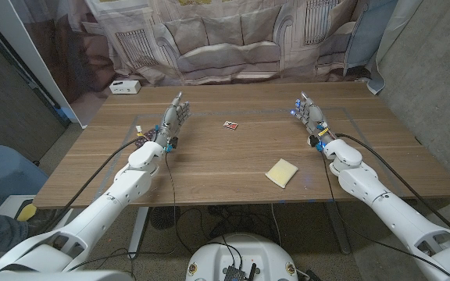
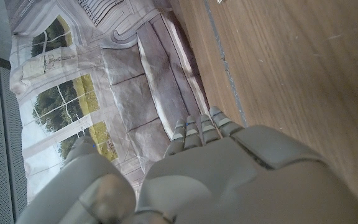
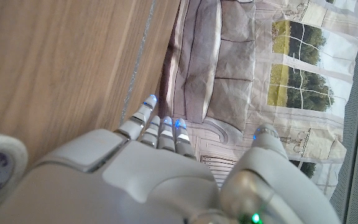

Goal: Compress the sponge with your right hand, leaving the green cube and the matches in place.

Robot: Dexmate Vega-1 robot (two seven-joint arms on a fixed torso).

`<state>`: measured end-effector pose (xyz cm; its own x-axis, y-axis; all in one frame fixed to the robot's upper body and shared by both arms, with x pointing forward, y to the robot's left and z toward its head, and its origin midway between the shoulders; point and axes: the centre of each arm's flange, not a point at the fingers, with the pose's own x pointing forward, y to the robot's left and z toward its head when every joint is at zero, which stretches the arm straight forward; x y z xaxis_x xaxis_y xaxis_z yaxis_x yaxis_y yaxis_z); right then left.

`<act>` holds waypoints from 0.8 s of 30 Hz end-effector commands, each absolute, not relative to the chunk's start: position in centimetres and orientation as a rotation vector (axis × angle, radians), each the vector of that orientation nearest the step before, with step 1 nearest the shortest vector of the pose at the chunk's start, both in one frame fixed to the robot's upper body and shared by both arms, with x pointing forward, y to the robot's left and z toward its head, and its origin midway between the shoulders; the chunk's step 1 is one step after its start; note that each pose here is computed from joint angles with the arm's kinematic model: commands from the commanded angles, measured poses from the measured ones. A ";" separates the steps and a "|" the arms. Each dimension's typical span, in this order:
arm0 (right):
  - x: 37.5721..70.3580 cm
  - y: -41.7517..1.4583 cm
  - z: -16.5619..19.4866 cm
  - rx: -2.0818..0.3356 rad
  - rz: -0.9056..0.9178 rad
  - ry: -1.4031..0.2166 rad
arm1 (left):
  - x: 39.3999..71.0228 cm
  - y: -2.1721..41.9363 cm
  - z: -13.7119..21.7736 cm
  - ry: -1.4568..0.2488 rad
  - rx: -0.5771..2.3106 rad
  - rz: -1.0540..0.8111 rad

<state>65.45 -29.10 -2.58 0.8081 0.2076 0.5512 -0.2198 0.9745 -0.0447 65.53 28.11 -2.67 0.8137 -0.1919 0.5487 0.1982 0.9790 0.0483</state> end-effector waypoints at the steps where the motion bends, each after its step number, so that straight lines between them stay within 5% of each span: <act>1: 65.3 -28.6 -2.5 -0.002 0.252 -0.621 | 65.0 26.8 -2.4 -0.597 0.031 -0.226; 24: 62.0 -27.8 -2.7 -0.041 0.292 -0.697 | 63.4 27.3 -2.0 -0.623 0.072 -0.216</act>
